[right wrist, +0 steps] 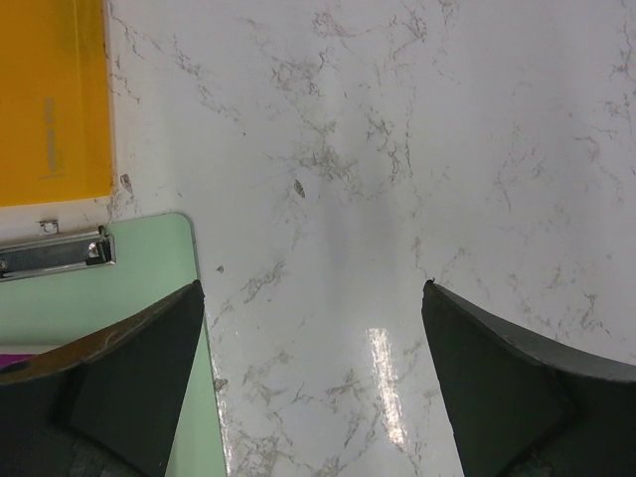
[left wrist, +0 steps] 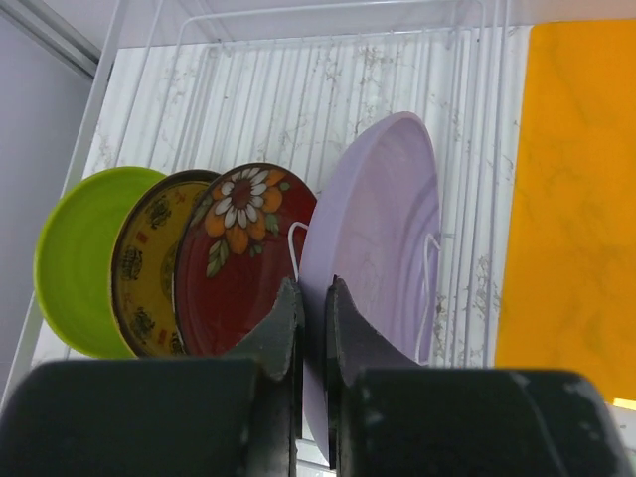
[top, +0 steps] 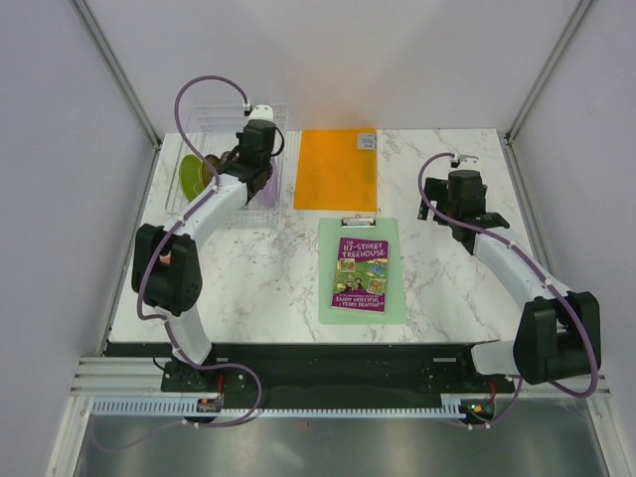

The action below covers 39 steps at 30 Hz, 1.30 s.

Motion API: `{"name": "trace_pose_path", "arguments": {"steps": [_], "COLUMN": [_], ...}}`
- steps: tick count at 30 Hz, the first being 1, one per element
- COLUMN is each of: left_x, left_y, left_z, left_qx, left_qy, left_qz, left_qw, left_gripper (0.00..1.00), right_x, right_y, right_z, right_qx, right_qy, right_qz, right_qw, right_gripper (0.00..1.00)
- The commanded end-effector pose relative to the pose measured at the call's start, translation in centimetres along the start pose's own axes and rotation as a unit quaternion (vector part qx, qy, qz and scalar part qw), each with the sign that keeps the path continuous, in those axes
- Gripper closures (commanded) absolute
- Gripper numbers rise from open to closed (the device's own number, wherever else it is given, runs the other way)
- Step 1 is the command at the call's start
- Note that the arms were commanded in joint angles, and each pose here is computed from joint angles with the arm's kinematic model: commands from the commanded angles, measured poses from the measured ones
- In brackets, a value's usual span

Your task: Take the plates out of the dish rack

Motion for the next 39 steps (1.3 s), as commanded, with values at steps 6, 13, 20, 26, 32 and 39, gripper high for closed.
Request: {"name": "trace_pose_path", "arguments": {"steps": [6, 13, 20, 26, 32, 39], "left_x": [-1.4, -5.5, -8.9, -12.8, -14.7, -15.2], "left_y": [-3.4, -9.1, -12.5, -11.8, -6.3, 0.7], "left_z": [-0.4, -3.3, -3.4, -4.2, -6.6, -11.2], "left_qx": [0.023, 0.112, 0.122, 0.048, -0.037, -0.111], "left_qy": [-0.054, -0.137, -0.162, 0.004, 0.158, 0.284], "left_qz": [-0.065, -0.187, -0.21, -0.138, -0.03, 0.11], "left_qw": [0.996, 0.966, 0.956, 0.989, 0.986, 0.946], "left_gripper": [0.98, 0.98, 0.98, 0.98, 0.98, 0.98], "right_x": [0.1, -0.1, -1.1, -3.6, -5.9, -7.6], "right_y": [-1.4, -1.4, -2.3, -4.8, -6.9, -9.0], "right_z": [-0.2, -0.4, -0.3, 2.1, 6.0, 9.1], "right_qx": [0.002, 0.003, 0.003, 0.028, 0.078, 0.141], "right_qy": [0.013, 0.015, 0.005, -0.095, -0.243, -0.369], "right_qz": [-0.008, -0.006, -0.019, -0.067, -0.116, -0.163], "right_qw": [1.0, 1.0, 1.0, 0.993, 0.96, 0.904], "right_gripper": [0.02, 0.02, 0.02, 0.02, 0.02, 0.02]}}
Point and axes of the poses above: each gripper's point midway between its finger pads, its own x axis out along the fingers, its own z axis along the line the jaws close on, y = z × x, the point moved 4 cm from there along -x, back along the fingers, and after that the axes turned 12 degrees about -x, right-handed, at the moved point
